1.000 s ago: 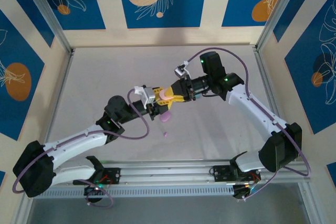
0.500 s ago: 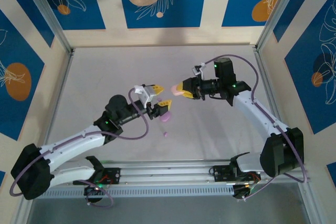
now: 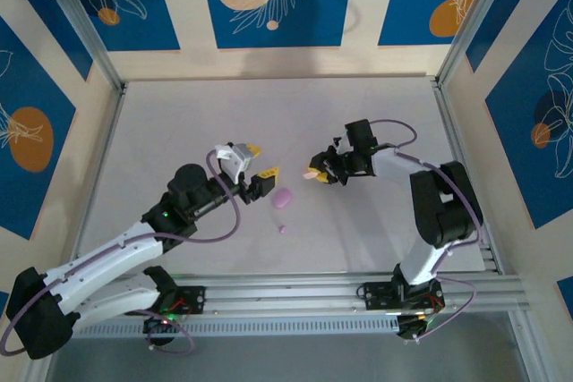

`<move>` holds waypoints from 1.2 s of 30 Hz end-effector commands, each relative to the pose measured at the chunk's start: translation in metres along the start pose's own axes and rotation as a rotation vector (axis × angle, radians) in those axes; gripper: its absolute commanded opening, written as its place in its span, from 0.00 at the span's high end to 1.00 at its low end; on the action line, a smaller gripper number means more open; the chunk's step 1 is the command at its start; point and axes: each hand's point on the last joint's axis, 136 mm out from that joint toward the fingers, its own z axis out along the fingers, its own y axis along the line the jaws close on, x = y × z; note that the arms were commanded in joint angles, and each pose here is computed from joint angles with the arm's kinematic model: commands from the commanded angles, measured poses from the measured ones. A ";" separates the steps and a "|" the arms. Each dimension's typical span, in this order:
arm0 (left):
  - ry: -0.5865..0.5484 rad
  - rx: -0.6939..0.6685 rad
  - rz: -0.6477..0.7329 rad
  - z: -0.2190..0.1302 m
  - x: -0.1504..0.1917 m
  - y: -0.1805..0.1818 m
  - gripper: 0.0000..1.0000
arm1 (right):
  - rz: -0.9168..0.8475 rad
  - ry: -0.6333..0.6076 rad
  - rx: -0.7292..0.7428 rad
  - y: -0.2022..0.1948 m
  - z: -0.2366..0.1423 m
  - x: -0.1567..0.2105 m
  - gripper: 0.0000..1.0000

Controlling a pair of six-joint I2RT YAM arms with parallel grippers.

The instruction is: Insert the wireless bluetooth earbuds into the charging case

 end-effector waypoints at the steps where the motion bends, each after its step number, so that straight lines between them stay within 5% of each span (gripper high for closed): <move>1: -0.007 -0.022 -0.021 -0.005 -0.011 0.001 0.33 | -0.035 -0.055 0.006 0.013 0.010 -0.024 0.86; 13: -0.013 -0.037 -0.017 -0.010 -0.012 0.004 0.32 | -0.038 -0.032 0.159 -0.017 0.054 -0.038 0.77; 25: -0.005 -0.029 -0.010 -0.005 -0.008 0.003 0.32 | -0.144 -0.112 0.298 -0.024 0.014 -0.038 0.53; 36: -0.001 -0.059 -0.010 -0.005 -0.008 0.008 0.32 | -0.243 -0.137 0.353 -0.002 -0.022 -0.026 0.47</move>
